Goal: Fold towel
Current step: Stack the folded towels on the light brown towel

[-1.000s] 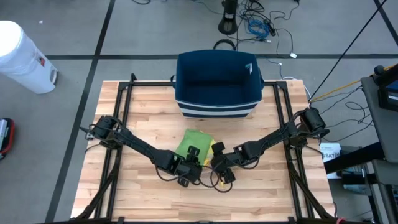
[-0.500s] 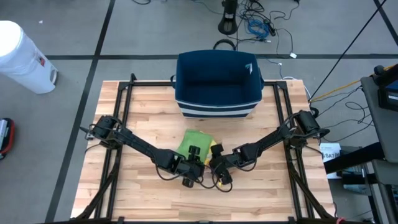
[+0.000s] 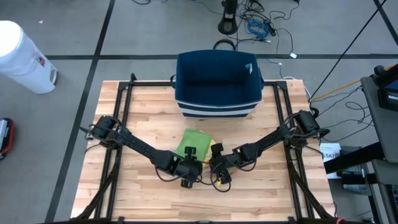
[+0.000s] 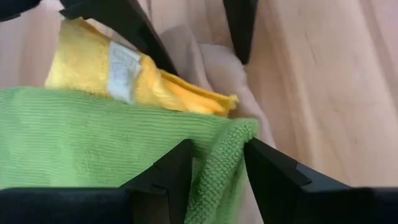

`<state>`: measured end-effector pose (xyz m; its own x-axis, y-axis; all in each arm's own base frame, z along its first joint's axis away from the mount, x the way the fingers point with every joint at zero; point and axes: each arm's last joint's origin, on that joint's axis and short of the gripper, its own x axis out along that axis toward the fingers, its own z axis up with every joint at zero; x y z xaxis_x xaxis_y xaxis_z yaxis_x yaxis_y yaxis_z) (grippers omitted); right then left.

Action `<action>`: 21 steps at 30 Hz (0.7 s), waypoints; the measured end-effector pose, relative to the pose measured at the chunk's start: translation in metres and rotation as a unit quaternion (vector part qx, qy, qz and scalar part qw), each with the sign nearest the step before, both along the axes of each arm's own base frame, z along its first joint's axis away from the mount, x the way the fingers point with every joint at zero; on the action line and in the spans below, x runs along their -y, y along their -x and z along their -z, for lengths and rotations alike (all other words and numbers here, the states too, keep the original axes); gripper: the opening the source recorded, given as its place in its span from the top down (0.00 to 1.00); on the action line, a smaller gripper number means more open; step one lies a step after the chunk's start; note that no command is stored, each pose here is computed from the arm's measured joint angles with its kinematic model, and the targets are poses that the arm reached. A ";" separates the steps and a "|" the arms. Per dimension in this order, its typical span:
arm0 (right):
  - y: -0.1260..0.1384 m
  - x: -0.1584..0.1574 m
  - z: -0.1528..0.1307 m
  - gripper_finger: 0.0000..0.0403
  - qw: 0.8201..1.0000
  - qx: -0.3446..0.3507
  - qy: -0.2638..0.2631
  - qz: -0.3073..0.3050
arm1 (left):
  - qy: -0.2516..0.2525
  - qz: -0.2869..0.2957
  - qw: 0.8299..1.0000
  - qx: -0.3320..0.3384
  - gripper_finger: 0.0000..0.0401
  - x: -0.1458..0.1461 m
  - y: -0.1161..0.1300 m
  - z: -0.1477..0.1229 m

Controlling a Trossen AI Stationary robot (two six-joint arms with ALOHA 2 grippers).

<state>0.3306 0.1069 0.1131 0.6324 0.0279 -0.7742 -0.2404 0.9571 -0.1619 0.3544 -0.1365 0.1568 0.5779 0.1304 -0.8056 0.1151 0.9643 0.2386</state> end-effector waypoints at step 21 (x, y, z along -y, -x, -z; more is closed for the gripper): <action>0.000 0.000 0.001 0.45 1.000 -0.002 0.001 0.003 | -0.008 -0.010 1.000 -0.008 0.54 0.017 -0.003 -0.027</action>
<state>0.3301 0.1066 0.1121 0.6297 0.0230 -0.7765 -0.2358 0.9580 -0.1629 0.3572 -0.1533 0.1835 0.5621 0.1544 -0.8125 0.1006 0.9624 0.2525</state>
